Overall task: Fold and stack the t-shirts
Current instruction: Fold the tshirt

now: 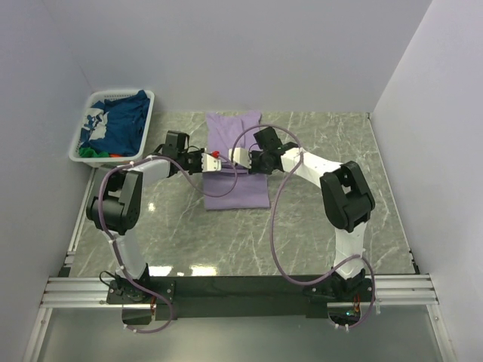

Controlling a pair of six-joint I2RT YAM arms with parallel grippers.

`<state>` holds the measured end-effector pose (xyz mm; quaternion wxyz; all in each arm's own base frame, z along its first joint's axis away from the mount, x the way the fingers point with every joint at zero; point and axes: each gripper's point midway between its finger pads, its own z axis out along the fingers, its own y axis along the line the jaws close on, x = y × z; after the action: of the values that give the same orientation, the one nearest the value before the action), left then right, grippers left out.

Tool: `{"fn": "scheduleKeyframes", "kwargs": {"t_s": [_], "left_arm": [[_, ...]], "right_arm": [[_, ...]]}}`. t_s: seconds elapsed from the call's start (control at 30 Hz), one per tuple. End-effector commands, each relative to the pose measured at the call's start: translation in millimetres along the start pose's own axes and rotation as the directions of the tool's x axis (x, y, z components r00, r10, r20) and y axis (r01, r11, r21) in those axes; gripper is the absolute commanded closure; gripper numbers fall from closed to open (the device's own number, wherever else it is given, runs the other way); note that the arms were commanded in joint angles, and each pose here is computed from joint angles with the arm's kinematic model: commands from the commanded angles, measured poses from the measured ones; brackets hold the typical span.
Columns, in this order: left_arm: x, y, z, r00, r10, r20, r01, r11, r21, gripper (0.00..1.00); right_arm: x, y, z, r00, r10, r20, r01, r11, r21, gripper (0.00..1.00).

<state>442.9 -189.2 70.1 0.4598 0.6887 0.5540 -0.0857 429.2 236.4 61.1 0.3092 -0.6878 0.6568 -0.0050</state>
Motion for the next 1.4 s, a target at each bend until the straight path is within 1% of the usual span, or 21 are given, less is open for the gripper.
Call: {"fn": "scheduleKeyframes", "kwargs": {"t_s": [0.0,0.13,0.17,0.23,0.27,0.33,0.43,0.53,0.63,0.7,0.8,0.9,0.93,0.97,1.0,1.03,1.13,1.17,1.23,1.33,1.37], "left_arm": [[-5,27,3,0.998,0.055,0.029,-0.053,0.997,-0.055,0.99],[-1,35,8,0.999,0.048,0.021,-0.047,0.997,-0.059,0.96],[0,36,9,0.999,0.037,0.021,-0.035,0.998,-0.061,0.91],[3,42,8,0.999,0.039,0.005,-0.039,0.995,-0.091,0.78],[3,44,6,1.000,0.024,0.003,-0.024,0.994,-0.105,0.73],[0,55,-3,1.000,0.017,-0.002,-0.017,0.991,-0.135,0.60],[-10,73,-26,0.996,-0.084,0.023,0.087,0.979,-0.182,0.49],[-18,85,-56,0.983,-0.179,0.051,0.185,0.956,-0.226,0.48],[-29,56,-73,0.936,-0.343,0.084,0.352,0.925,-0.146,0.51],[-39,40,-79,0.916,-0.387,0.103,0.397,0.912,-0.104,0.52],[-47,10,-71,0.830,-0.544,0.123,0.547,0.837,0.009,0.55],[-51,-1,-57,0.669,-0.733,0.120,0.724,0.680,0.120,0.59],[-54,-3,-53,0.582,-0.805,0.115,0.791,0.594,0.148,0.59],[-54,-2,-49,0.537,-0.835,0.117,0.820,0.550,0.161,0.59],[-55,1,-41,0.504,-0.853,0.134,0.830,0.522,0.199,0.58],[-57,3,-38,0.427,-0.896,0.126,0.868,0.444,0.220,0.58],[-50,9,-19,0.287,-0.952,0.109,0.914,0.306,0.266,0.59],[-39,6,-8,0.245,-0.966,0.086,0.928,0.259,0.268,0.59],[-34,16,2,0.178,-0.980,0.089,0.939,0.197,0.282,0.59],[-10,17,19,0.066,-0.996,0.065,0.959,0.081,0.272,0.59],[2,14,25,0.036,-0.998,0.057,0.962,0.050,0.269,0.59]], "right_arm": [[-4,-30,-3,1.000,-0.004,0.003,0.004,0.997,0.079,1.00],[0,-36,0,1.000,0.014,-0.021,-0.011,0.994,0.112,0.96],[-3,-43,-1,0.999,0.034,-0.014,-0.031,0.990,0.137,0.84],[-3,-54,-6,0.998,0.065,-0.006,-0.063,0.983,0.173,0.72],[-6,-64,-13,0.996,0.085,0.008,-0.085,0.976,0.201,0.56],[-7,-72,-22,0.994,0.108,0.016,-0.109,0.967,0.230,0.42],[-13,-78,-45,0.988,0.149,0.042,-0.155,0.953,0.259,0.40],[-22,-69,-67,0.974,0.212,0.077,-0.224,0.949,0.220,0.41],[-28,-35,-80,0.945,0.310,0.102,-0.320,0.943,0.092,0.53],[-29,-16,-80,0.920,0.379,0.102,-0.383,0.923,0.028,0.60],[-37,4,-72,0.862,0.499,0.092,-0.492,0.866,-0.089,0.69],[-50,15,-63,0.781,0.619,0.082,-0.593,0.776,-0.214,0.71],[-55,16,-61,0.757,0.647,0.087,-0.611,0.749,-0.254,0.72],[-59,16,-53,0.720,0.690,0.068,-0.650,0.706,-0.283,0.72],[-55,12,-49,0.691,0.720,0.060,-0.677,0.675,-0.295,0.72],[-56,8,-46,0.665,0.744,0.064,-0.694,0.647,-0.315,0.72],[-52,-13,-30,0.552,0.832,0.053,-0.759,0.528,-0.381,0.72],[-52,-17,-19,0.499,0.866,0.032,-0.779,0.464,-0.422,0.72],[-35,-26,0,0.408,0.913,-0.015,-0.824,0.361,-0.437,0.73],[-19,-27,18,0.318,0.946,-0.058,-0.850,0.258,-0.459,0.73],[-7,-29,27,0.254,0.964,-0.080,-0.871,0.192,-0.451,0.73]]}}
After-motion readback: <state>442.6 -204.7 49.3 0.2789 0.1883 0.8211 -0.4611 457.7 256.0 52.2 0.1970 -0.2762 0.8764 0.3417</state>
